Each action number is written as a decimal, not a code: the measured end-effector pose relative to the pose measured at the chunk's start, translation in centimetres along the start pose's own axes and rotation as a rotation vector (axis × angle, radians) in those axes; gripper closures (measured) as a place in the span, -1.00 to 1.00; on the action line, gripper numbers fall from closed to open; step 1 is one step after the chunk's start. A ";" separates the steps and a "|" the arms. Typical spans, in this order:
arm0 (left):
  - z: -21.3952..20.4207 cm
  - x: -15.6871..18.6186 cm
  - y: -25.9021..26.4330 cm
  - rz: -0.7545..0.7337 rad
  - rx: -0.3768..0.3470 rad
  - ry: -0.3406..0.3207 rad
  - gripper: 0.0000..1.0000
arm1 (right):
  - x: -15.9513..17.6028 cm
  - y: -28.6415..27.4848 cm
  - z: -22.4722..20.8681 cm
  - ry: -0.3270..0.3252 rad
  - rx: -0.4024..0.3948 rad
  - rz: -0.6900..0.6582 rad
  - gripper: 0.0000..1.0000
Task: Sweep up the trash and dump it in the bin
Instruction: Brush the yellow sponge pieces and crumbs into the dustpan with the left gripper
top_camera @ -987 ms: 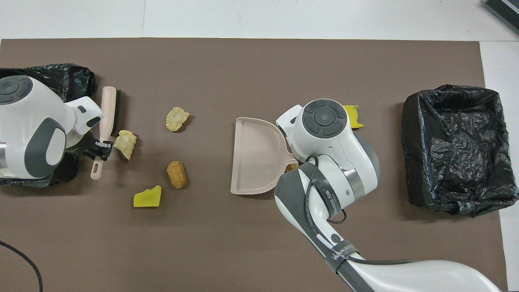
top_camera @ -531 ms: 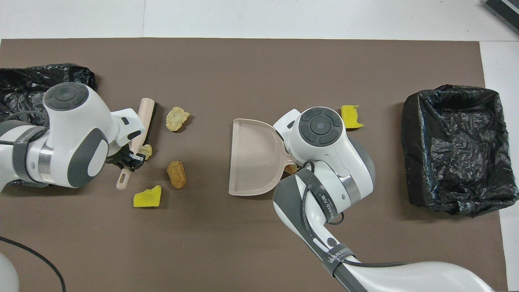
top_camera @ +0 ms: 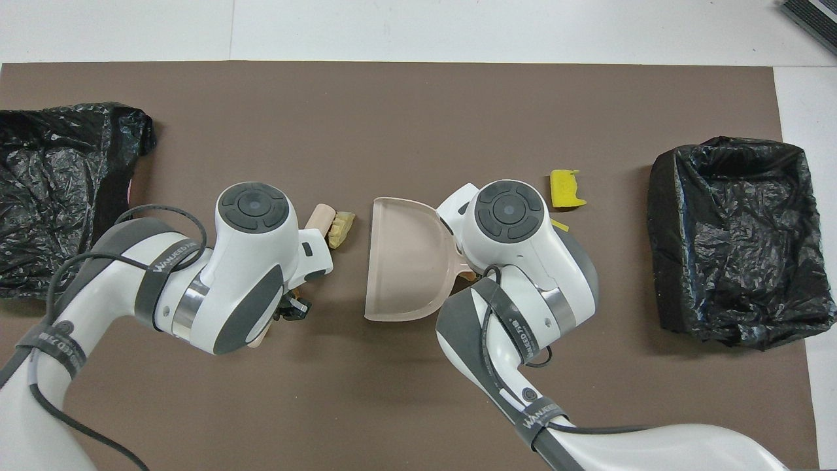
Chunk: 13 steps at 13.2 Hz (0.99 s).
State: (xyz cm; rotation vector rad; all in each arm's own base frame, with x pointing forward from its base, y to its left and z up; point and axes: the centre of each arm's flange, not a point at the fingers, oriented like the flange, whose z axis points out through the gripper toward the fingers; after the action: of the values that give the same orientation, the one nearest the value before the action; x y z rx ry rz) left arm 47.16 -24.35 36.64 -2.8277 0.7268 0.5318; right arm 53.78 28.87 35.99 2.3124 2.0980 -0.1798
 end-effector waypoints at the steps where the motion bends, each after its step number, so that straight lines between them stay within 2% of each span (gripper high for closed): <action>1: -0.5 -0.6 1.1 0.013 0.011 -0.012 0.49 | 0.1 -0.3 0.2 -0.010 0.015 -0.027 0.38; 5: -5.2 -5.7 1.0 -0.013 0.035 -0.031 0.49 | 1.1 -2.0 -0.1 -0.041 0.053 -0.104 0.38; 8: -7.7 -10.0 -1.1 -0.192 0.034 -0.055 0.49 | 1.1 -2.4 0.0 -0.046 0.060 -0.121 0.38; 13: -4.7 -10.5 -4.9 -0.466 0.010 -0.093 0.49 | 1.1 -2.4 0.0 -0.046 0.059 -0.122 0.38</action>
State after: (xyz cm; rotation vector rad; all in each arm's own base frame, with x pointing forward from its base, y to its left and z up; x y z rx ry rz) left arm 42.35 -16.73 45.33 -2.8006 0.0424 0.5659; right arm 51.52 30.21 36.08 2.1887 2.2421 -0.2980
